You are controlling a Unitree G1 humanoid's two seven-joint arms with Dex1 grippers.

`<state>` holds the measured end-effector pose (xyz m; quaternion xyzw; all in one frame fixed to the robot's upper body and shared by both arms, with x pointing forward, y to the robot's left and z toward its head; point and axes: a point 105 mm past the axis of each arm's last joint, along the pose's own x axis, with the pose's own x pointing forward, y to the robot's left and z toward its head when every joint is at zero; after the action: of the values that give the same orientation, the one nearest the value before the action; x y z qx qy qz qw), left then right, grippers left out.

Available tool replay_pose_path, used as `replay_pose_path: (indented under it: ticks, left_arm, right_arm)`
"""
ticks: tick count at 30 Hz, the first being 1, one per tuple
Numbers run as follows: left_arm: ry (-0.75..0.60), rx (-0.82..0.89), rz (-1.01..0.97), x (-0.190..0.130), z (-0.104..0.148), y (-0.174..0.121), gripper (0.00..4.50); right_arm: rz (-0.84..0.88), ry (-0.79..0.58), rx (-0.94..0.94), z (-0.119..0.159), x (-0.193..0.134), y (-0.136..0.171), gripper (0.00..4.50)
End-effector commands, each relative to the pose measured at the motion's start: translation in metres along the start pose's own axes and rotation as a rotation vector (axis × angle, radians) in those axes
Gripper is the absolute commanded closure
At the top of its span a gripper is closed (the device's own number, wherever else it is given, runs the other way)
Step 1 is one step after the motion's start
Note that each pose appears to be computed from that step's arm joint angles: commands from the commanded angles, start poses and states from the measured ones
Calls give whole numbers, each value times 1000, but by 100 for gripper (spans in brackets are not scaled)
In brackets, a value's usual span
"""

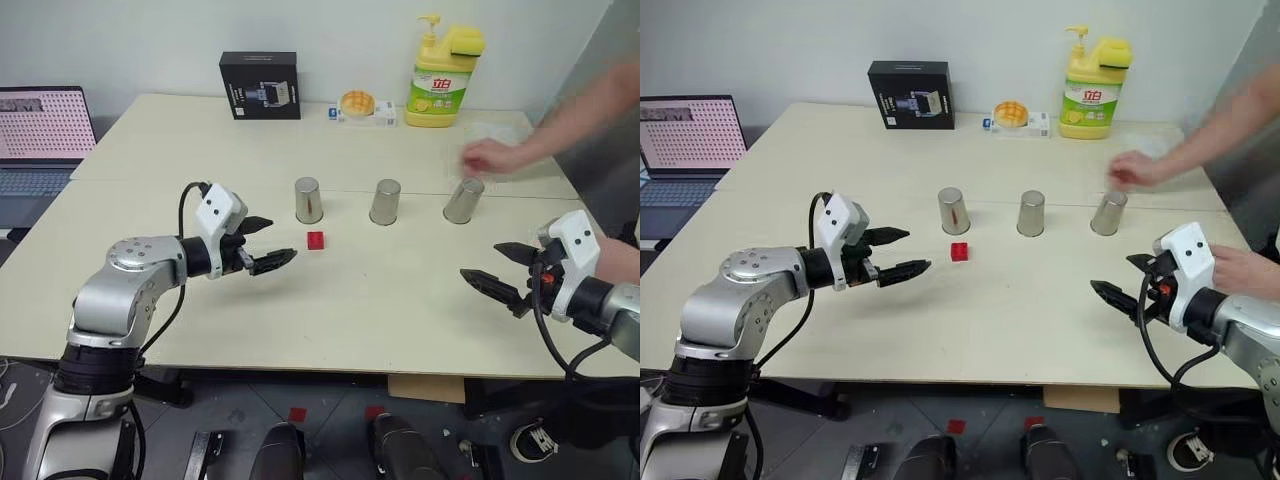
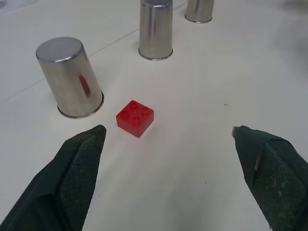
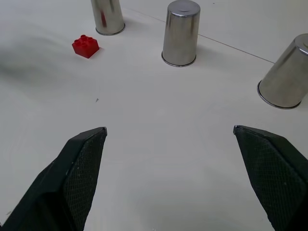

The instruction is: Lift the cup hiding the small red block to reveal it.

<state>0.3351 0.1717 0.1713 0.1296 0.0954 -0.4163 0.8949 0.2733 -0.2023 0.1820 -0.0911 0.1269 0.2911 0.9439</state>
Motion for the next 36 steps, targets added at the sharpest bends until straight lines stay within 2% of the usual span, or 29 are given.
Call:
replay_pose_path:
  ticks: [1, 27, 36]
  left_arm:
    - [-50, 48, 26, -5, 16, 5, 3]
    - [-44, 61, 10, 0, 15, 5, 3]
    - [-50, 50, -6, 2, 13, -5, 3]
  right_arm:
    - [12, -33, -36, 10, -4, 5, 0]
    - [-24, -35, -41, 8, -4, -2, 0]
    - [-51, -35, -44, 7, -5, -8, 0]
